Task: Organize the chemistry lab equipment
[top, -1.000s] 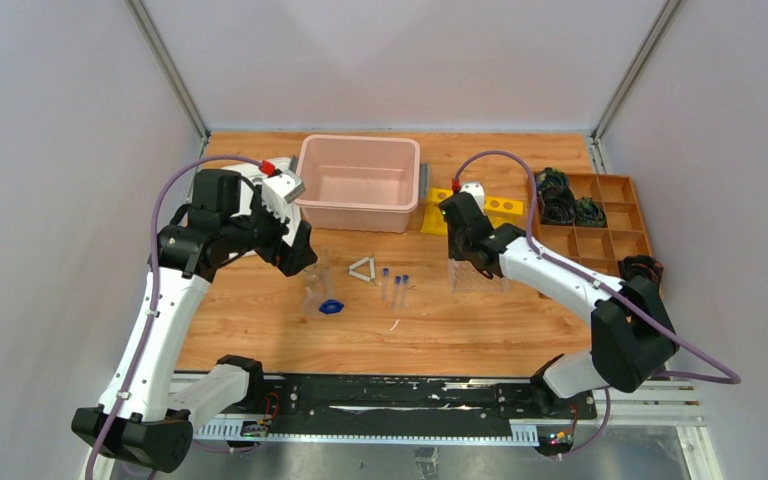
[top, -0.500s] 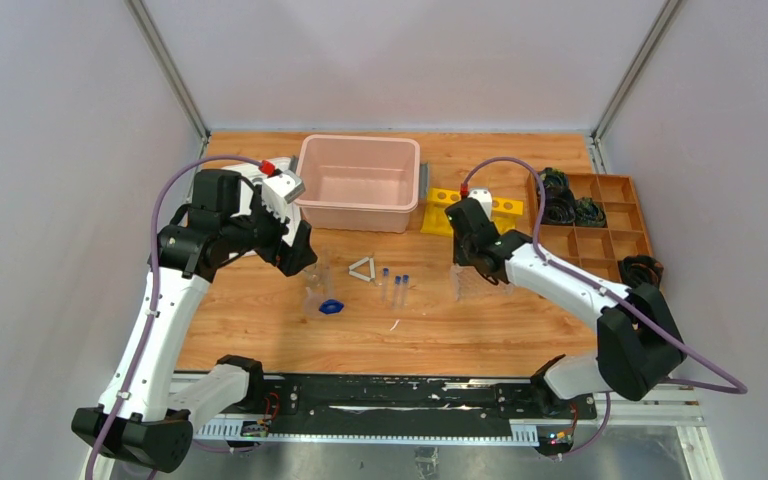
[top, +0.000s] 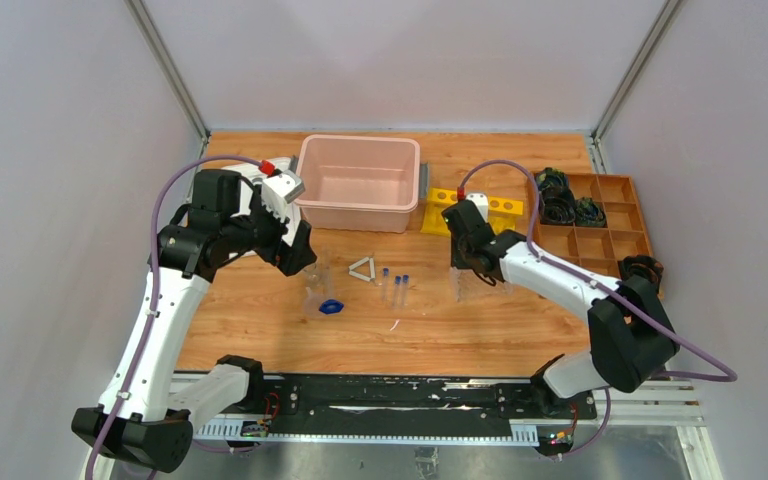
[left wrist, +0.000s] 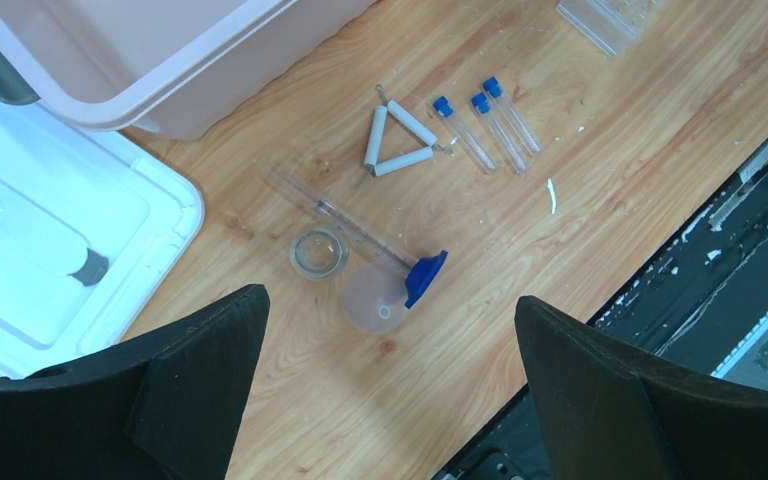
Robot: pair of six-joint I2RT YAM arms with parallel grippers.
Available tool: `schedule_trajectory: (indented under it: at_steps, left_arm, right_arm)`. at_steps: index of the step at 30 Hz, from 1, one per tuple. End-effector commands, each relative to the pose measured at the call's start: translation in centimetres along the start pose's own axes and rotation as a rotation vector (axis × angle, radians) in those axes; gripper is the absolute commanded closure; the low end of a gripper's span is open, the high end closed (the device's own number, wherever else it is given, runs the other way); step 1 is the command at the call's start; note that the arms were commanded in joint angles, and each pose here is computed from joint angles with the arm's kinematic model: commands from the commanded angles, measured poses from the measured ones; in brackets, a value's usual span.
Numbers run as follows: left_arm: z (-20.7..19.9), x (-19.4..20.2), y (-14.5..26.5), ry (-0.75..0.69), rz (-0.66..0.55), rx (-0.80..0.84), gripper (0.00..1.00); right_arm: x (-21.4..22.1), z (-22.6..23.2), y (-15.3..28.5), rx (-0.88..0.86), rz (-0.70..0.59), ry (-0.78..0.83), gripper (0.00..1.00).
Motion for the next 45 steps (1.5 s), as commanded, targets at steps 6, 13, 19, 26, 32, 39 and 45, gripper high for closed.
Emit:
schedule_trajectory:
  at_steps: [6, 13, 19, 26, 32, 39, 45]
  left_arm:
    - [0.0, -0.3, -0.1, -0.012, -0.016, 0.004, 0.00]
    - [0.1, -0.6, 0.1, -0.010, -0.023, 0.003, 0.00]
    - [0.1, -0.6, 0.1, -0.012, -0.022, -0.002, 0.00]
    - [0.0, -0.4, 0.1, -0.014, -0.020, 0.004, 0.00]
    - [-0.1, -0.4, 0.0, -0.014, -0.023, 0.008, 0.00]
    - [-0.2, -0.4, 0.1, -0.016, -0.027, 0.015, 0.00]
    - [-0.3, -0.5, 0.0, -0.004, -0.030, 0.023, 0.00]
  right_arm:
    - [0.1, -0.2, -0.8, 0.018, -0.026, -0.101, 1.00]
    - [-2.4, 1.0, -1.4, 0.025, -0.133, -0.165, 1.00]
    - [-3.3, 1.8, -2.4, 0.051, -0.135, -0.162, 1.00]
    - [-2.0, 1.4, -2.2, 0.040, -0.105, -0.170, 1.00]
    - [-1.1, 1.4, -1.6, 0.037, -0.078, -0.130, 0.96]
    - [-0.9, 2.1, -0.9, -0.024, -0.058, -0.100, 0.46]
    - [-3.2, 2.3, 2.0, -0.045, -0.118, -0.098, 0.34]
Point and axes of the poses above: each gripper's point midway between its finger pads, its own y axis back along the fingers, its own z axis along the line the jaws close on, x = y × z, the point moved 6 cm from there along y, back along the fingers, and after that the axes turned 12 degrees about -y, right-handed, at the moved point
